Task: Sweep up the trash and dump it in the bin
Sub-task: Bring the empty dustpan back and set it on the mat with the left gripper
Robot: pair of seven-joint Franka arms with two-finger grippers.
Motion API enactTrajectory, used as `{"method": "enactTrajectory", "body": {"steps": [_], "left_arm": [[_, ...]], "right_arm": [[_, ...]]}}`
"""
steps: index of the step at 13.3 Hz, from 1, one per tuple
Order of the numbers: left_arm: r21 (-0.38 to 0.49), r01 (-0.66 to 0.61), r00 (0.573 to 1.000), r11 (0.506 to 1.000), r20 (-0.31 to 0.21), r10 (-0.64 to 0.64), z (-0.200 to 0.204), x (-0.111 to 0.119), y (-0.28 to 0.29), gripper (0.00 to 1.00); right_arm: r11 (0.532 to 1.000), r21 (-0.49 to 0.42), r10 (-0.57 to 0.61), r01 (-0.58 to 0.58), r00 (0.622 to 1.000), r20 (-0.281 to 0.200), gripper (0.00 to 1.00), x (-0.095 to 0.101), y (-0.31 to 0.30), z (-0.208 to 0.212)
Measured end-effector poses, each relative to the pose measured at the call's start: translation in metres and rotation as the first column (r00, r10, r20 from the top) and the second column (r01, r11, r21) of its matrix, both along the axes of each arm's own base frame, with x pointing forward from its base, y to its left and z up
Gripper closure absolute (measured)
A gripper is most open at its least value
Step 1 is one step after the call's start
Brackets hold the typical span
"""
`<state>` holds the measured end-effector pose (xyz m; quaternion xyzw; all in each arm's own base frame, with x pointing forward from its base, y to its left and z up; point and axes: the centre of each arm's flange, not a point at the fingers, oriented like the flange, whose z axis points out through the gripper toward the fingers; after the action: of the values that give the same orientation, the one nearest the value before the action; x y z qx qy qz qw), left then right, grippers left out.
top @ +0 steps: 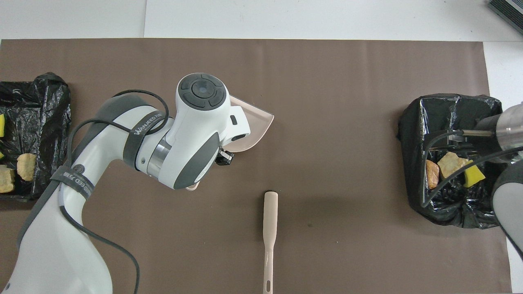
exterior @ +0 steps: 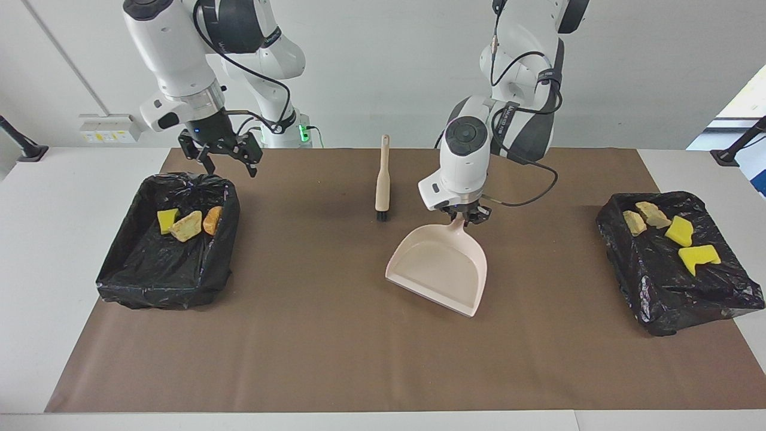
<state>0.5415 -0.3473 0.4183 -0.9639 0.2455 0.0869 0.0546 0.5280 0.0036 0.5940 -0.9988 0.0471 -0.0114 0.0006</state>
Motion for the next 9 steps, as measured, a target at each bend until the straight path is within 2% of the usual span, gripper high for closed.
{"method": "enactTrajectory", "body": {"steps": [2,4,7,9], "left_arm": [[-0.009,-0.066,0.998,0.998,0.023,0.066,-0.001,0.001,-0.029,0.68],[-0.014,-0.141,0.989,0.990,0.041,0.142,-0.010,0.006,-0.059,0.68],[-0.021,-0.248,0.967,0.969,0.057,0.248,-0.033,0.019,-0.091,0.68],[-0.034,-0.280,0.959,0.959,0.045,0.281,-0.042,0.024,-0.099,0.68]], "right_arm": [[0.999,-0.008,0.033,-0.034,0.999,-0.031,0.00,-0.009,-0.024,0.029],[0.999,-0.007,0.039,-0.039,0.999,-0.021,0.00,-0.018,-0.029,0.056],[0.999,-0.007,0.050,-0.050,0.999,-0.020,0.00,-0.020,-0.023,0.060],[0.999,-0.007,0.048,-0.048,0.999,-0.023,0.00,-0.019,-0.024,0.059]]}}
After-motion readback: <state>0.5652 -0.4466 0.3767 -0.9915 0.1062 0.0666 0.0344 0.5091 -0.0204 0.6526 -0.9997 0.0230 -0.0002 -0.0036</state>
